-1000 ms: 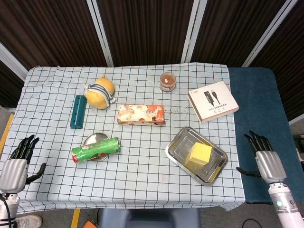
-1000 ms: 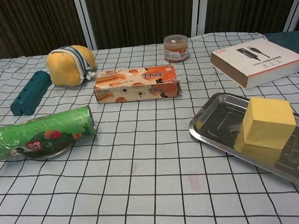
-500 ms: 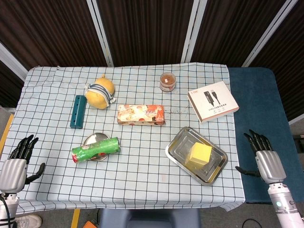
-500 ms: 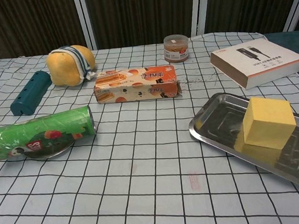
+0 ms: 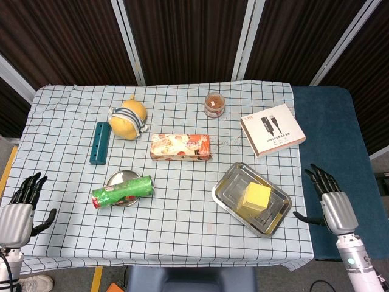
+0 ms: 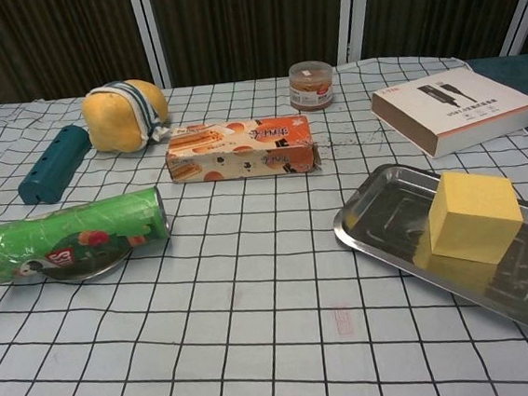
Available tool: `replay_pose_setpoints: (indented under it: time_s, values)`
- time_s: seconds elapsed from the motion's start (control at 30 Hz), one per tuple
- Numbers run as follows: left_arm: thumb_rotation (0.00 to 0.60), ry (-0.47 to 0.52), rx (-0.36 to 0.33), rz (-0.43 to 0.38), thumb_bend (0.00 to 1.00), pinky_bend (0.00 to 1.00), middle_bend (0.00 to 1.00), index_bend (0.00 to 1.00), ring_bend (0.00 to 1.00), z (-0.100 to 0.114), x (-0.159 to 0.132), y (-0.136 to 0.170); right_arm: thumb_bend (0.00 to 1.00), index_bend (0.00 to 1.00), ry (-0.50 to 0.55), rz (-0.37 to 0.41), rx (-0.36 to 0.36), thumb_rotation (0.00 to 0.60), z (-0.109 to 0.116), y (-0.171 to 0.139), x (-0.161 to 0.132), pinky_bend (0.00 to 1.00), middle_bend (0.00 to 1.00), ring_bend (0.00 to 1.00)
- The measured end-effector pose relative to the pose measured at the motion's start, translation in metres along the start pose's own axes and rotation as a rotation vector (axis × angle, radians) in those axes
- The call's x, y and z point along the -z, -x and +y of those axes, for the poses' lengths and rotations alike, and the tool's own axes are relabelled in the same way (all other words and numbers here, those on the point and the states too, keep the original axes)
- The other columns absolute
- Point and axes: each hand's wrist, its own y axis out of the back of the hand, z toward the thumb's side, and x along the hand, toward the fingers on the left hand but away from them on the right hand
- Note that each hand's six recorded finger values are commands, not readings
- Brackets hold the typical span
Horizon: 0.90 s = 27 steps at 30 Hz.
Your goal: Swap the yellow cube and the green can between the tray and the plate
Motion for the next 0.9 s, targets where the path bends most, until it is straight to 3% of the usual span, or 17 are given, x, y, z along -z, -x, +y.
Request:
replay_pose_setpoints:
  time_s: [0.17,0.33,0.6,0.9]
  values:
    - [0.6,0.009,-0.011,0.007,0.39,0.22,0.0,0.02,0.0,0.003,0.002,0.0,0.06,0.0,0.012,0.039,-0.021,0.6,-0.011,0.009,-0.008,0.17,0.01,0.08]
    - [0.6,0.014,-0.011,0.011,0.39,0.22,0.0,0.02,0.0,0.004,0.003,0.0,0.07,0.0,-0.028,0.062,-0.089,0.6,-0.027,0.023,-0.017,0.09,0.01,0.08]
    - [0.6,0.025,-0.014,0.02,0.39,0.22,0.0,0.02,0.0,0.005,0.007,-0.001,0.07,0.0,-0.064,0.086,-0.199,0.6,-0.059,0.051,-0.035,0.08,0.01,0.08]
    - [0.6,0.038,-0.018,0.033,0.39,0.22,0.0,0.02,0.0,0.008,0.011,-0.002,0.07,0.0,-0.06,0.074,-0.253,0.6,-0.081,0.073,-0.047,0.08,0.01,0.08]
